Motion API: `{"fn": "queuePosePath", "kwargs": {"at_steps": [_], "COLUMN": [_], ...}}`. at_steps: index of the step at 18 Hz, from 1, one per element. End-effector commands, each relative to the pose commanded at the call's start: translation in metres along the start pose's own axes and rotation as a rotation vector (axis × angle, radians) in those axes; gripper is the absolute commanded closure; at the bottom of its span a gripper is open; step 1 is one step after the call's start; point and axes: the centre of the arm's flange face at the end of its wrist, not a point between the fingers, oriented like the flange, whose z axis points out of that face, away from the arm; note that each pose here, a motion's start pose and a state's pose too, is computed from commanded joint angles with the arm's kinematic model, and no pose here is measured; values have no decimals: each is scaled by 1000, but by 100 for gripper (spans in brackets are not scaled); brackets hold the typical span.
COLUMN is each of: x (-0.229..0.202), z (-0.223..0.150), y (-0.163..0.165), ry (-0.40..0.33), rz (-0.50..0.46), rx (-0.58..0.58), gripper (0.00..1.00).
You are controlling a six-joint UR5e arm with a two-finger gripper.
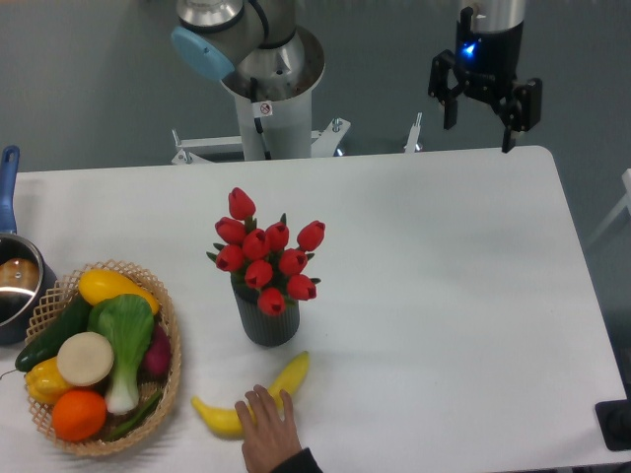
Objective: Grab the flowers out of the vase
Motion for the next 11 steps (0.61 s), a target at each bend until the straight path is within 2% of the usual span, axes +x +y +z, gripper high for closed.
{"fn": "queuePosePath", "kwargs": {"at_steps": [7, 8, 11], "x": [7, 12, 26], "z": [11, 18, 39], "y": [-5, -6, -11], "ry": [22, 35, -12], "rz": [-10, -27, -142], "rx": [23, 44, 142], "gripper": [0, 0, 0]}}
